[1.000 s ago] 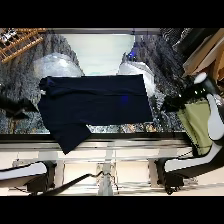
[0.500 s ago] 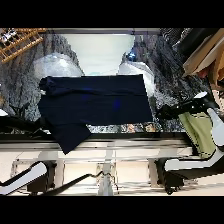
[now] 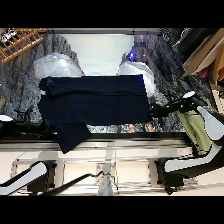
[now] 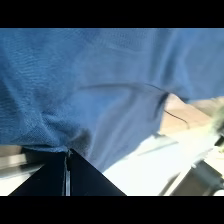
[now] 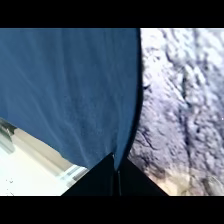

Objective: Fold the clothes and pants, and hang the long-sleeved shirts on hangers.

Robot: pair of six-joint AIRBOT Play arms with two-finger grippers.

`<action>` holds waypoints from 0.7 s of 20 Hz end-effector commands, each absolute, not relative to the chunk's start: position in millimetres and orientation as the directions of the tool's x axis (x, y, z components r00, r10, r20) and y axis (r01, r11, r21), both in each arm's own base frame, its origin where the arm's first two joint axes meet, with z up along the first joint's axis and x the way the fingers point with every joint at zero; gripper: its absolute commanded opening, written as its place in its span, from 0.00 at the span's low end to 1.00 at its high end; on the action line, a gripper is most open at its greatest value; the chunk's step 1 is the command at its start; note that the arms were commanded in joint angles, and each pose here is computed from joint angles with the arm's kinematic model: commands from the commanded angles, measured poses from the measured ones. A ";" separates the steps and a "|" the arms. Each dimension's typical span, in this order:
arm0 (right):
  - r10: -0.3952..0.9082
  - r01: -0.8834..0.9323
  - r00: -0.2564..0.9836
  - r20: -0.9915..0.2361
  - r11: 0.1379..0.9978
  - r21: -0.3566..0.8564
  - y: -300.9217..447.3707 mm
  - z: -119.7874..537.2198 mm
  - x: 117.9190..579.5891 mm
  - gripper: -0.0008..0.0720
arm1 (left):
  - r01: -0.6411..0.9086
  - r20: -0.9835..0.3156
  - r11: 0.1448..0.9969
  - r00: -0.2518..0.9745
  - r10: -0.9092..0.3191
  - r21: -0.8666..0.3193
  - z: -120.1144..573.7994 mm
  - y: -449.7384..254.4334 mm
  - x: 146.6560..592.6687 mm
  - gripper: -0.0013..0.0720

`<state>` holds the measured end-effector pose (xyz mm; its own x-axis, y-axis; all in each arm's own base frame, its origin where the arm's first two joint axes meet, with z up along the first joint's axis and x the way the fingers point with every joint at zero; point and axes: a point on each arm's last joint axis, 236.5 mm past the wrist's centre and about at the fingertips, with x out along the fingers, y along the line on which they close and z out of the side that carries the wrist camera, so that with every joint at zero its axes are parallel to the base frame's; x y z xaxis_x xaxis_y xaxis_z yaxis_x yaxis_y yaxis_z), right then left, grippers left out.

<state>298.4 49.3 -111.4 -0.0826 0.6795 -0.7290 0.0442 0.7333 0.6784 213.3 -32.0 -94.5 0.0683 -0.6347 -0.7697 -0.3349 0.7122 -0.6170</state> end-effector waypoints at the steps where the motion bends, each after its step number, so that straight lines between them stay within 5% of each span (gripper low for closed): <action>1: 0.710 0.004 -0.134 -0.692 0.698 0.716 57.2 -79.9 283.1 0.04 | -0.324 -0.695 0.635 0.113 -0.710 -0.701 -70.7 -40.0 223.1 0.02; 8: 0.691 0.016 0.192 -0.697 0.708 0.706 51.4 -2.7 376.7 0.03 | -0.132 -0.407 0.402 0.527 -0.746 -0.906 58.5 -10.2 357.2 0.02; 14: 0.625 0.077 0.336 -0.705 0.728 0.681 55.8 -18.9 474.9 0.03 | -0.120 -0.264 0.243 0.616 -0.742 -0.963 59.7 7.3 477.0 0.02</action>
<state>424.8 55.1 -14.5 0.2415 0.6592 -0.7121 0.0227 0.7298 0.6833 419.8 -3.1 52.6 0.5487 -0.7503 -0.3688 -0.1349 0.3559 -0.9247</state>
